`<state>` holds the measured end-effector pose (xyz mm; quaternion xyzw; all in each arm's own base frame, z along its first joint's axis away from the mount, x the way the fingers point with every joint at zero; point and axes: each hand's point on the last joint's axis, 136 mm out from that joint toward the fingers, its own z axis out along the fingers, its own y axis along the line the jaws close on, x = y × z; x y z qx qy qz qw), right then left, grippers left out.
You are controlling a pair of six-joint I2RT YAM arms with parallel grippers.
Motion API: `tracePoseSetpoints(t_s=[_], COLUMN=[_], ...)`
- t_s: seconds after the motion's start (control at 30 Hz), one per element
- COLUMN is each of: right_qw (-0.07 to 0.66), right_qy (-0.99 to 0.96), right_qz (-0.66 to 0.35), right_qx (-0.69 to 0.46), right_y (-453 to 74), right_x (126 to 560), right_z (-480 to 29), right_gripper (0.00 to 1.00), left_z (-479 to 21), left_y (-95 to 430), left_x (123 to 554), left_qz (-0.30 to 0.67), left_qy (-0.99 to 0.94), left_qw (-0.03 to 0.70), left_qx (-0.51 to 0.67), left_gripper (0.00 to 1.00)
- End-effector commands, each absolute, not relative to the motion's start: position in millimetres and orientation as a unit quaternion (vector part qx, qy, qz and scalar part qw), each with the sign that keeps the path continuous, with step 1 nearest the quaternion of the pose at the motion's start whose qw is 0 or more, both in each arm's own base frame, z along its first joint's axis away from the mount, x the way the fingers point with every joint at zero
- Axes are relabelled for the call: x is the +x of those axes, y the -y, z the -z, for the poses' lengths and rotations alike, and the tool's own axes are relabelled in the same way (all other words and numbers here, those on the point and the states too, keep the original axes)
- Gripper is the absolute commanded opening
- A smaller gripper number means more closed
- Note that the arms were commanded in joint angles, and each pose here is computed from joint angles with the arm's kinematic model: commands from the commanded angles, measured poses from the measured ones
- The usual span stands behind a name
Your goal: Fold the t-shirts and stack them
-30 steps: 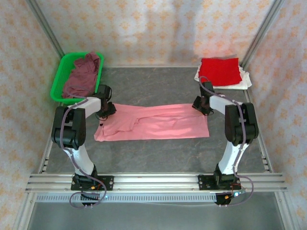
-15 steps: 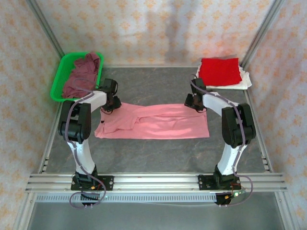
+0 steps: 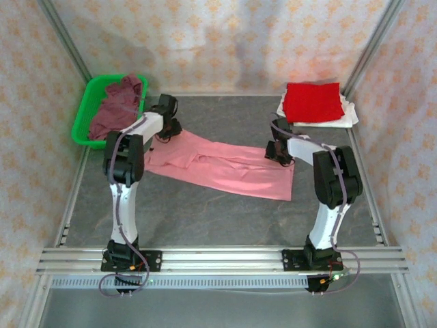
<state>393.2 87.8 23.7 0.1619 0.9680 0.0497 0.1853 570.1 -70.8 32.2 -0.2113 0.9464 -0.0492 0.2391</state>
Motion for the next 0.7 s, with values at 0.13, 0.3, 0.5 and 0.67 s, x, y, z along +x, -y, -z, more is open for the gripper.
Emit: tracePoseSetpoints(t_s=[0.13, 0.3, 0.5, 0.67], right_qw=[0.104, 0.096, 0.195, 0.236], right_qy=[-0.971, -0.960, -0.942, -0.948], right_qz=[-0.076, -0.135, -0.135, -0.097], right_qx=[0.203, 0.226, 0.237, 0.190], right_y=[-112.5, -151.1, -136.2, -129.8], right_x=[304.8, 276.4, 291.2, 325.3], right_z=[-4.4, -7.3, -49.4, -83.9], right_gripper=[0.39, 0.40, 0.45, 0.46], left_z=[-49.1, -75.9, -124.5, -138.6], left_y=[132.3, 158.0, 124.3, 108.0], left_x=[607.4, 632.3, 619.1, 574.6], left_qz=[0.092, 0.125, 0.093, 0.094], left_qy=[-0.946, -0.931, -0.912, -0.901], left_qw=[0.251, 0.288, 0.330, 0.346], left_qx=[-0.184, -0.185, -0.225, -0.244], left_gripper=[0.30, 0.30, 0.30, 0.31])
